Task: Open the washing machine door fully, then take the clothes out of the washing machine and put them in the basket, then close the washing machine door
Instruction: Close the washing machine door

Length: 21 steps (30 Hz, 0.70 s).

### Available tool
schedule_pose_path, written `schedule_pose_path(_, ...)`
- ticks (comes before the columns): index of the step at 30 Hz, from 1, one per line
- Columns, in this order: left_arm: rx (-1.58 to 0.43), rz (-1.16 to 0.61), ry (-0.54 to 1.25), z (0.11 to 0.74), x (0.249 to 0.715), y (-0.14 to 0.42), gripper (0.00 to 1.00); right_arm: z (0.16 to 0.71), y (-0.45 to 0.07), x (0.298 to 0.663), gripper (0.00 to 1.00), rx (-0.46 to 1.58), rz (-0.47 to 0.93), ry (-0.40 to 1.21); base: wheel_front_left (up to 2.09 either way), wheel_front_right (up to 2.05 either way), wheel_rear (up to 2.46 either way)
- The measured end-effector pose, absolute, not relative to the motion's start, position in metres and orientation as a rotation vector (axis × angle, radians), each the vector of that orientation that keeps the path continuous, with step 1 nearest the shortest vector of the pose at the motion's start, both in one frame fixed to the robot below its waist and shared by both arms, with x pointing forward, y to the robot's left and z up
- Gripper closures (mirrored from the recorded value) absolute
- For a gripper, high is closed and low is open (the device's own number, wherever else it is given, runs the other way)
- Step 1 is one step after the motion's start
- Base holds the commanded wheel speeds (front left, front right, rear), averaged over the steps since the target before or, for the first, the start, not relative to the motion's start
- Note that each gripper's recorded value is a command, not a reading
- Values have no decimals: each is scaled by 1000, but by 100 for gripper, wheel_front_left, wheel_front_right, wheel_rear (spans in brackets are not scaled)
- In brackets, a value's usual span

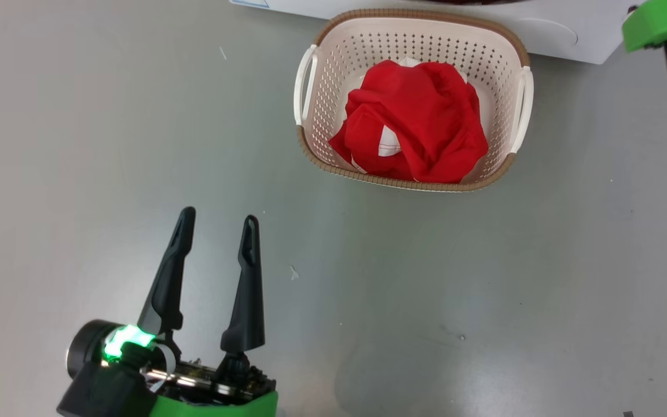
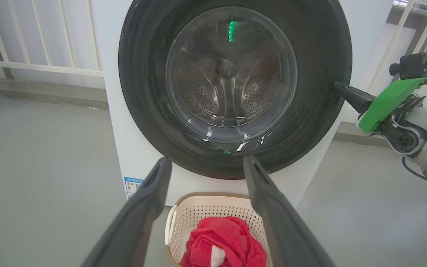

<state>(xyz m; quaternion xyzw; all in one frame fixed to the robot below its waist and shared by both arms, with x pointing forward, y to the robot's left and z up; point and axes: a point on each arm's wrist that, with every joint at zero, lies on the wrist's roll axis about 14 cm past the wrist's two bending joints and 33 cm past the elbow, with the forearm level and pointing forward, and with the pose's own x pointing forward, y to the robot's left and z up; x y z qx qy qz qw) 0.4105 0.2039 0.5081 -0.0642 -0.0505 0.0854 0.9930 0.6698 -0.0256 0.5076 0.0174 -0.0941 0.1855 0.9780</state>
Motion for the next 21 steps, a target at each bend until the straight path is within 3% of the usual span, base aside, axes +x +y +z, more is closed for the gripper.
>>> schedule_pose_path(8,-122,171,-97,505,415,205,0,510,-29,691,100,-1,366,-187,0,0,0)
schedule_pose_path(21,-124,167,-91,504,415,203,0,513,-26,693,100,-15,372,-183,0,0,0)
